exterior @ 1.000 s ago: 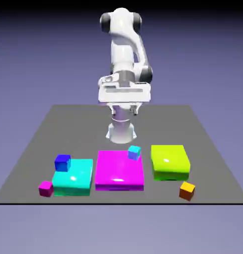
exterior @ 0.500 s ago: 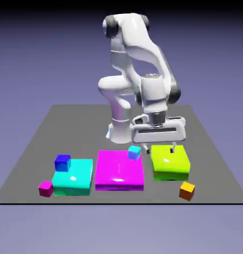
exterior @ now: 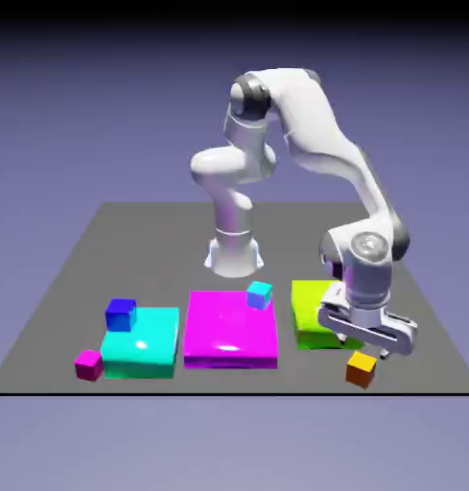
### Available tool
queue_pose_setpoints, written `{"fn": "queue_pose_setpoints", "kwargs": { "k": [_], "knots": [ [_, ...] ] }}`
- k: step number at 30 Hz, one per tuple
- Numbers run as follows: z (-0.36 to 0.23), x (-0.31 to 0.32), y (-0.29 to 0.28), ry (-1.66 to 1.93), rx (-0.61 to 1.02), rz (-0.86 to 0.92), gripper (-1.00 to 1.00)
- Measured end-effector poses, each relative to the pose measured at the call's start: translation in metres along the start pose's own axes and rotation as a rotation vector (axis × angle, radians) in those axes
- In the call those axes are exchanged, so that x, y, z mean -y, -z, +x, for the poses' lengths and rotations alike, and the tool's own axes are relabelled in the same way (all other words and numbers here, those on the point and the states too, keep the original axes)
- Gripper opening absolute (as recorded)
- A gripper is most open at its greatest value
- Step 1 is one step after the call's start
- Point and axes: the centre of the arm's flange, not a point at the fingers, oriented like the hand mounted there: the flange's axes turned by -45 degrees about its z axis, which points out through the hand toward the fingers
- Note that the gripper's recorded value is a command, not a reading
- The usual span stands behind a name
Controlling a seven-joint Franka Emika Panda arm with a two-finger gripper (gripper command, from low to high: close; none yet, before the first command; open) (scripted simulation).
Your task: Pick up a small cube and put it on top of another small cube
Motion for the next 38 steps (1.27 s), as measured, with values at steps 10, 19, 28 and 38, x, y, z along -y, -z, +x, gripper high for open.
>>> {"fn": "queue_pose_setpoints", "kwargs": {
  "k": [10, 19, 28, 38],
  "knots": [
    [0.061, -0.059, 0.093, 0.012, -0.029, -0.013, -1.00],
    [0.179, -0.273, 0.190, 0.023, -0.044, -0.041, -1.00],
    [0.189, -0.499, 0.248, 0.017, -0.001, -0.001, -1.00],
    [0.191, -0.498, 0.232, 0.020, 0.000, -0.004, 1.00]
  ]
}}
